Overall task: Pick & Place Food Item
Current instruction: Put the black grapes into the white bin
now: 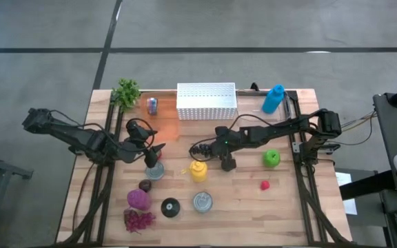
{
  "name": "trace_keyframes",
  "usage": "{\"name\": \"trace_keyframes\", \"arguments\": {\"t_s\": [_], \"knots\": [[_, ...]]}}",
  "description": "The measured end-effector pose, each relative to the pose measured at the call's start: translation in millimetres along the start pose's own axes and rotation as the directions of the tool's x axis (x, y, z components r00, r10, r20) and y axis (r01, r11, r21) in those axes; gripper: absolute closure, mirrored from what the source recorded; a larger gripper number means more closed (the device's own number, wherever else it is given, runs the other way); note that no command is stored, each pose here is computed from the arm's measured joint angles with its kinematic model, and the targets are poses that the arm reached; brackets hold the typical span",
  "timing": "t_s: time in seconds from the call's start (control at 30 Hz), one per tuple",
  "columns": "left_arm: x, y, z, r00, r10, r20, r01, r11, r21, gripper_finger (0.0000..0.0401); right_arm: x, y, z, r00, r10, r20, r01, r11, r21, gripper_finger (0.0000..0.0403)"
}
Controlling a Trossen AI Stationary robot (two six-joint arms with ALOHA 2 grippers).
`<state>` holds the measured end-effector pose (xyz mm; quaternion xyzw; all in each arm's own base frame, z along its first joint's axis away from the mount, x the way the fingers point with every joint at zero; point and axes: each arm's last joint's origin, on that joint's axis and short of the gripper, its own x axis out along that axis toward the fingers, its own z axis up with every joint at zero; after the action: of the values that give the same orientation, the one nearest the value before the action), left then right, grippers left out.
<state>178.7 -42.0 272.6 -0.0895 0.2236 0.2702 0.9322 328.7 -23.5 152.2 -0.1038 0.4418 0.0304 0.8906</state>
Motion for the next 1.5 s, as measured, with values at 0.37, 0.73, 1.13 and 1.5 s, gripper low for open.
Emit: {"name": "trace_keyframes", "arguments": {"t_s": [0.37,0.73,1.13,1.5], "knots": [[0.0,0.1,0.0,1.0,0.001,0.0,-0.001,1.0,-0.002,0.0089,-4.6,-1.9,4.6,1.0,-0.013,0.018,0.014,1.0,-0.02,0.025],[0.1,0.1,0.0,1.0,0.001,-0.001,-0.001,1.0,-0.002,0.0099,-9.6,-0.3,4.6,1.0,0.008,0.01,-0.007,0.999,-0.049,0.0251],[0.1,0.1,0.0,1.0,0.001,-0.001,-0.001,1.0,-0.002,0.0091,-1.9,1.8,1.4,0.999,0.051,-0.002,-0.052,0.997,-0.049,0.026],[0.1,0.2,-0.1,1.0,0.001,-0.001,-0.001,1.0,-0.002,0.0097,1.1,1.6,1.7,0.999,0.048,0.006,-0.047,0.998,-0.05,0.0263]]}}
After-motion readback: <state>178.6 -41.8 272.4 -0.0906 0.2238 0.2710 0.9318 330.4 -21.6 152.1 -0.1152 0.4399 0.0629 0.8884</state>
